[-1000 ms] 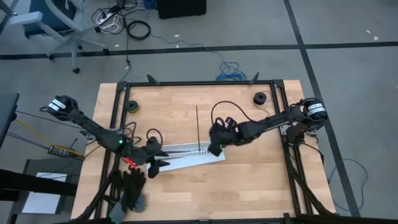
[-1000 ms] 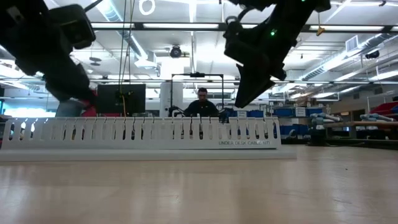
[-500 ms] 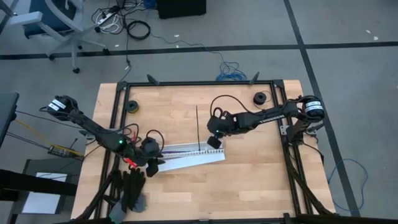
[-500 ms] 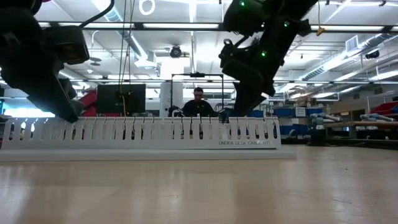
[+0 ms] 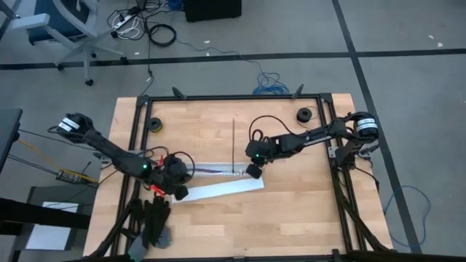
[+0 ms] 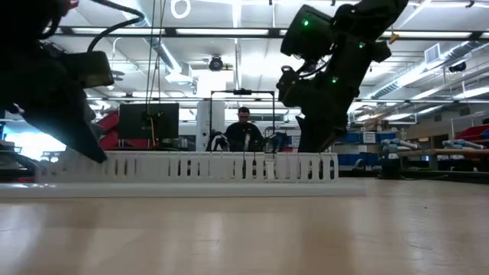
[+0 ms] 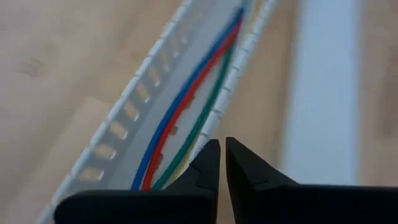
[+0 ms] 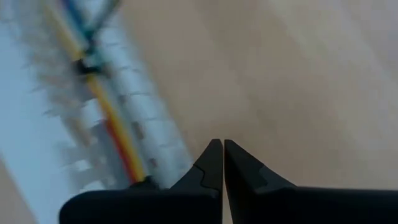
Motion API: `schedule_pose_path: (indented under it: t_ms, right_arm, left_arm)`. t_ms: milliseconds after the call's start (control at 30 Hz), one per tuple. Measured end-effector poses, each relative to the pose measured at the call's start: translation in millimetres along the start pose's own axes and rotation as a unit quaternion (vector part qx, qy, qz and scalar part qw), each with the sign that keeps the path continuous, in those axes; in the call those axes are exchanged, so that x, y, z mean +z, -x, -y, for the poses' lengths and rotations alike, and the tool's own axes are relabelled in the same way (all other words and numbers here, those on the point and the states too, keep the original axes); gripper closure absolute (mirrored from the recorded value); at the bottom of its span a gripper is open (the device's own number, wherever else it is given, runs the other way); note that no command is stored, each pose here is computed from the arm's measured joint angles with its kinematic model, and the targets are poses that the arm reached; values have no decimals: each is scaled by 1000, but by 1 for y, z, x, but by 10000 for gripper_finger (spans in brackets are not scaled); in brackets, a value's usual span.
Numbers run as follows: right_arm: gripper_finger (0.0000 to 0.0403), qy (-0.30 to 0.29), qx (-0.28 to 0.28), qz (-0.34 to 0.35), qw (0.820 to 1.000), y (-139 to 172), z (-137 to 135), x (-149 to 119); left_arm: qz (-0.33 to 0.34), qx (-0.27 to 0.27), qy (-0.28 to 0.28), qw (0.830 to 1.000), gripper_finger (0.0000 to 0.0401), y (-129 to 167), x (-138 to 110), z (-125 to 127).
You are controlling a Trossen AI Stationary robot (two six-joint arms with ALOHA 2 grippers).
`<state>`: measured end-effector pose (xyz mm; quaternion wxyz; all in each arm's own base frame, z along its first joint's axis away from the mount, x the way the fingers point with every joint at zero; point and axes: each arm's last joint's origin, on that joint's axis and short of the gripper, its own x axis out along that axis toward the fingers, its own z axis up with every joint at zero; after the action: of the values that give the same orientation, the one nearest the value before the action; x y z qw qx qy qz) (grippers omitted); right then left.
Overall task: Ziptie cables
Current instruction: Close the white cable duct
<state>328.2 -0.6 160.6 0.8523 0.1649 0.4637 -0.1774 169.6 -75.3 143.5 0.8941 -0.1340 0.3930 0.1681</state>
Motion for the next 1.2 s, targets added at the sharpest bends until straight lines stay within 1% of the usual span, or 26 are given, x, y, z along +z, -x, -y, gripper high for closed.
schedule_pose_path:
  t_ms: [133, 200, 333, 500, 667, 767, 800, 867, 933, 1033, 1167, 1200]
  right_arm:
    - [403, -1, 27, -11, 1000, 3, -14, -8]
    - [403, -1, 34, -14, 999, 4, -22, -12]
    - [403, -4, 50, -18, 999, 8, -38, -21]
    - [403, -9, 80, -10, 997, 14, -59, -32]
    - [403, -18, 130, 26, 991, 20, -80, -34]
    - [403, -17, 142, 43, 989, 23, -87, -35]
    - [403, -16, 139, 49, 989, 23, -88, -36]
    - [403, -15, 131, 54, 990, 24, -89, -37]
    - [403, -14, 132, 54, 990, 24, -90, -37]
    - [403, -14, 128, 54, 990, 24, -89, -38]
    - [403, -13, 118, 57, 991, 23, -87, -37]
    - [403, -11, 114, 54, 992, 23, -86, -37]
  left_arm:
    - [26, 57, -12, 998, 397, -10, 4, -6]
    - [40, 73, -9, 996, 399, -16, 9, -9]
    - [79, 85, -10, 993, 400, -31, 24, -13]
    - [142, 78, -12, 987, 401, -52, 48, -18]
    - [164, 25, 4, 986, 401, -78, 62, -28]
    - [175, 5, 17, 984, 401, -87, 67, -32]
    - [179, 1, 16, 984, 401, -87, 67, -32]
    - [189, -6, -10, 982, 401, -83, 69, -30]
    - [209, -18, -23, 977, 401, -75, 77, -27]
    - [240, -44, -17, 970, 401, -58, 90, -25]
    - [251, -59, -31, 966, 401, -37, 95, -24]
    - [243, -56, -32, 968, 401, -31, 94, -26]
